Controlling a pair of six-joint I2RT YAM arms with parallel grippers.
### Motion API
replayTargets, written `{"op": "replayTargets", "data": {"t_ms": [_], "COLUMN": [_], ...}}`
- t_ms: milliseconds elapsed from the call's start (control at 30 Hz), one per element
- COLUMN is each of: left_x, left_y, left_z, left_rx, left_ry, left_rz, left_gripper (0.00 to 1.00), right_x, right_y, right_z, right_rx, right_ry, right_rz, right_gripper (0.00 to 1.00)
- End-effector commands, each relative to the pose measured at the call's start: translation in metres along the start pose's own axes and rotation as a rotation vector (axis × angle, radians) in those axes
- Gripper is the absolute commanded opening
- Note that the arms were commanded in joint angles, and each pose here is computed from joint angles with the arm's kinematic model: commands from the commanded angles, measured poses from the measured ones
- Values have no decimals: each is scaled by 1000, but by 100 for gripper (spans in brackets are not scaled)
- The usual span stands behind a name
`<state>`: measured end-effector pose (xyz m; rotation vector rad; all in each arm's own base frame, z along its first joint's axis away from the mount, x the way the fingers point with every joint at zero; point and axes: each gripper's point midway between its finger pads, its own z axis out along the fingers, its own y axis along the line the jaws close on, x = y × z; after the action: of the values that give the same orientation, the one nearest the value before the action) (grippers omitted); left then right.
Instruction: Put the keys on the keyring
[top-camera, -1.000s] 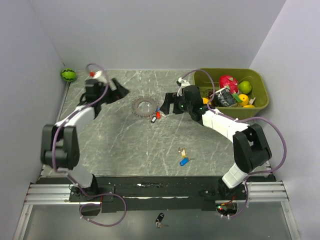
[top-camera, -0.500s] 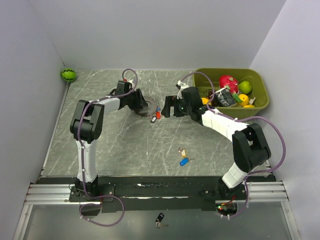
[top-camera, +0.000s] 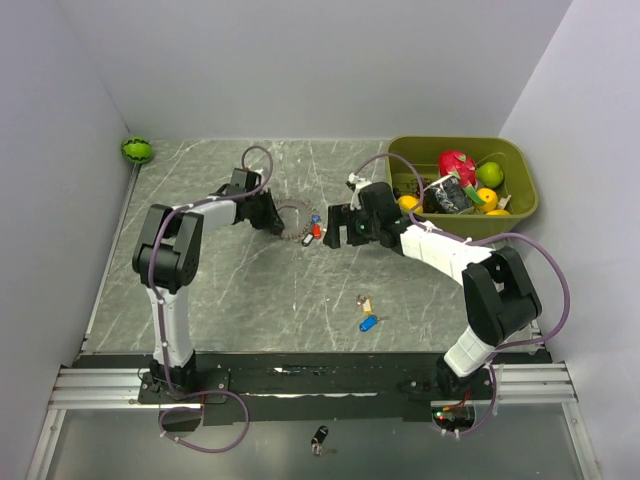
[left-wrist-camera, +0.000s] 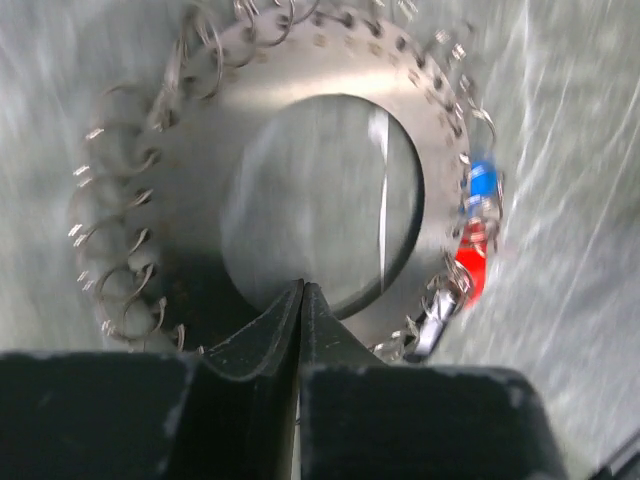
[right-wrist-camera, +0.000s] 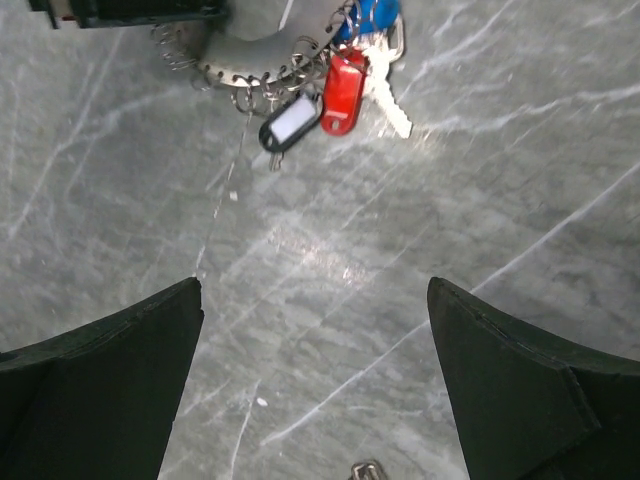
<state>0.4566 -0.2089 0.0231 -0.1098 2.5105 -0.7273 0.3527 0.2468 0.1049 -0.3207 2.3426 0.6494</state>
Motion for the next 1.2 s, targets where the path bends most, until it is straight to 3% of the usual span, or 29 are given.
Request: {"op": "replayTargets", "data": {"t_ms": [0,300,400,433,467,567,667,767,933,1033,1167], "left_x": [90,189,181,174,163,124,94,87,114,135,142], "left_y": [23,21,12,7,2,-22,-34,-22,21,37,27], "left_z": [-16,-56,-72,-76,-80,-101,-126,-139,-127,-112,-100], "left_rx": [-72,-132,-119,-108,-98,-60,-62,-109,-171,-108,-13], "left_ry": [226,344,273,241,201,52,-74,-101,-2,62,89], "left_rz": [-28,-11,21,29,44,65,59,12,-113,-202,-237], "left_gripper": [5,1,7,11,36,68,85,88,86,83,74], "right_x": [4,-3,-6,-7,-6,-6,-5,-3,4,4,15], "right_y": [8,8,11,12,13,15,22,23,24,28,33], "right_z": [-11,-16,-17,-16,-14,-7,0,8,26,36,49], "right_rx": [-9,26,18,16,14,11,2,6,-2,-23,-65], "right_ry": [3,-16,-41,-48,-42,-19,6,32,74,94,151], "right_rz": [-46,-71,-60,-58,-58,-64,-75,-69,-37,-16,8], "right_gripper": [100,100,100,100,100,100,100,100,97,84,66]}}
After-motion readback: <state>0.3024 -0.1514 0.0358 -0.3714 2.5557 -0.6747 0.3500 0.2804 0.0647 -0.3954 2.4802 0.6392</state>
